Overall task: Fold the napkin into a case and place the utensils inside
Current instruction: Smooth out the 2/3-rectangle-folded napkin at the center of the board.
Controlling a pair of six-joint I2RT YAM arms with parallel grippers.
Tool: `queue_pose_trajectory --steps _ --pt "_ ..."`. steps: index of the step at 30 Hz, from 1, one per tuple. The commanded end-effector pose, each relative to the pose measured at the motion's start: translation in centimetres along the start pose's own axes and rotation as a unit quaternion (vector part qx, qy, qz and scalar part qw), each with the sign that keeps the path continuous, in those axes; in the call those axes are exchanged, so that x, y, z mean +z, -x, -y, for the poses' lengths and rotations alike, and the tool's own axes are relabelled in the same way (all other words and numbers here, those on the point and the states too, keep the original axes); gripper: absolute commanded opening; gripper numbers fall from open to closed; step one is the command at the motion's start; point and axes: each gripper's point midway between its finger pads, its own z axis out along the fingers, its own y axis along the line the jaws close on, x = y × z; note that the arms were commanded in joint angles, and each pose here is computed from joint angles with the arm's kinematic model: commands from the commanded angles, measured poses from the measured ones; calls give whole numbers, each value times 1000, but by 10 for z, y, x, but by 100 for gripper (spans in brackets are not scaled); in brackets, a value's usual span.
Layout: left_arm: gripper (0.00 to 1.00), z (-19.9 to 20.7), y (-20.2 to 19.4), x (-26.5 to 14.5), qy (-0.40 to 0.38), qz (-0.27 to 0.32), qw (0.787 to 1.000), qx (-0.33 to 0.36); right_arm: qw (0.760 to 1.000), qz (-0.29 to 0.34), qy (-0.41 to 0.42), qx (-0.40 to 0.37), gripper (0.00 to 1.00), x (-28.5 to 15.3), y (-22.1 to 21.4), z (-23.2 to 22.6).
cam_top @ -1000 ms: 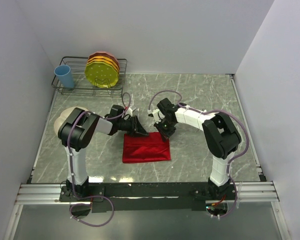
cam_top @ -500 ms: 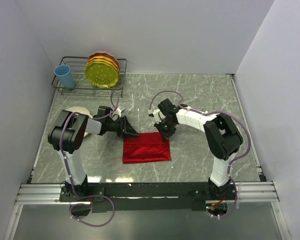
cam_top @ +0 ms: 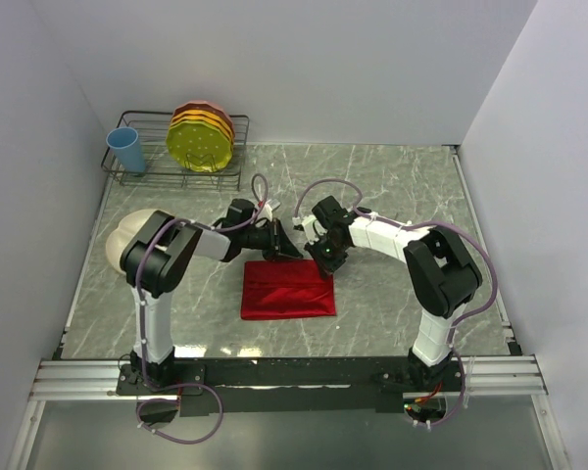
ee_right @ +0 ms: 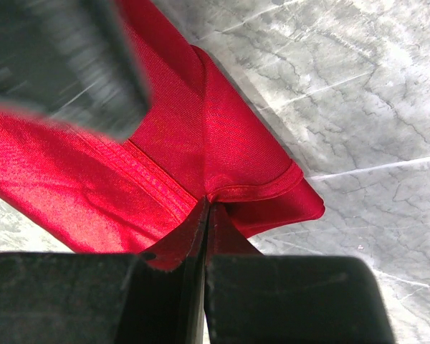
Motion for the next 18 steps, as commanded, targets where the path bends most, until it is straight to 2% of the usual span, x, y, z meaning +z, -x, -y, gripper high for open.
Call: queue_pose_trajectory --steps 1,11,18 --pt "10 8 24 15 -7 31 999 -8 1000 16 -7 -15 0 -12 4 -2" --pt "7 9 8 44 -5 11 1000 -22 1000 13 -8 -26 0 -12 2 -1" --pt "4 -28 -6 52 59 -10 997 -48 999 20 -3 -29 0 -16 7 -4"
